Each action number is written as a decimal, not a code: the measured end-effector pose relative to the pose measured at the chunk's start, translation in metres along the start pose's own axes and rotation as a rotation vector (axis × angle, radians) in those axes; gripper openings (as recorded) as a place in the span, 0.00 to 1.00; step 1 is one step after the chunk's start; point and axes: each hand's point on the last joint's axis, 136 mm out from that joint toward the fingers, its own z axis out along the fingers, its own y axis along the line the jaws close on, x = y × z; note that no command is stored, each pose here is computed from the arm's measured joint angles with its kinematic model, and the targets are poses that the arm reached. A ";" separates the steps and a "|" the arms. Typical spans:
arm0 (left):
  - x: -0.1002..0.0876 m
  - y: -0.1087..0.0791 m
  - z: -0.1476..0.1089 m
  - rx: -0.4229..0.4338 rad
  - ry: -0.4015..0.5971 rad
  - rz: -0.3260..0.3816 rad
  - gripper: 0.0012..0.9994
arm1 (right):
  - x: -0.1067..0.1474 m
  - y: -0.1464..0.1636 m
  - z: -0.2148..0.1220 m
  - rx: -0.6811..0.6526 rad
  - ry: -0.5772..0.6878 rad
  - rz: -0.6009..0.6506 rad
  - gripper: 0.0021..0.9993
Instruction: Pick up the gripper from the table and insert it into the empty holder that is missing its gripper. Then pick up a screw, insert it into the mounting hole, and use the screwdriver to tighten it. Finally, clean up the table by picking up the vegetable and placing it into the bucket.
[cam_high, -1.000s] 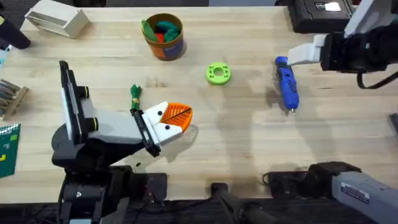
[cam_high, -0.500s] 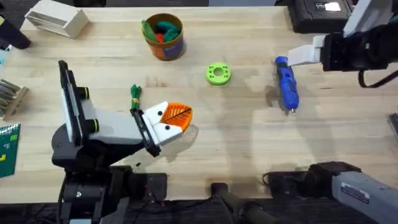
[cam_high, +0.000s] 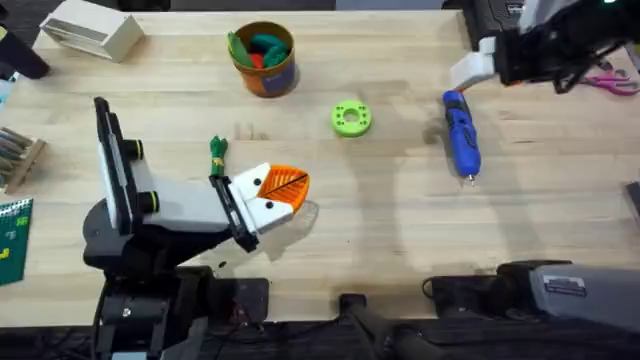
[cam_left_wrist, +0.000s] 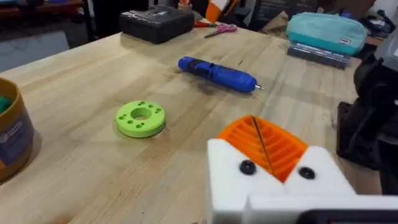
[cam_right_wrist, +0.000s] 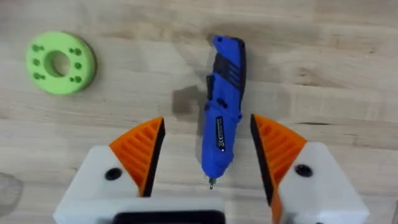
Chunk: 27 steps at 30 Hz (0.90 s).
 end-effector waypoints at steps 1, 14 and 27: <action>0.000 0.000 0.000 0.000 0.000 0.000 0.01 | 0.003 0.000 0.027 -0.003 0.072 -0.034 0.82; 0.000 0.000 0.000 0.000 0.000 0.000 0.01 | 0.024 -0.016 0.088 -0.010 0.265 -0.028 0.82; 0.000 0.000 0.000 0.000 0.000 0.000 0.01 | 0.022 -0.022 0.124 -0.013 0.286 -0.045 0.82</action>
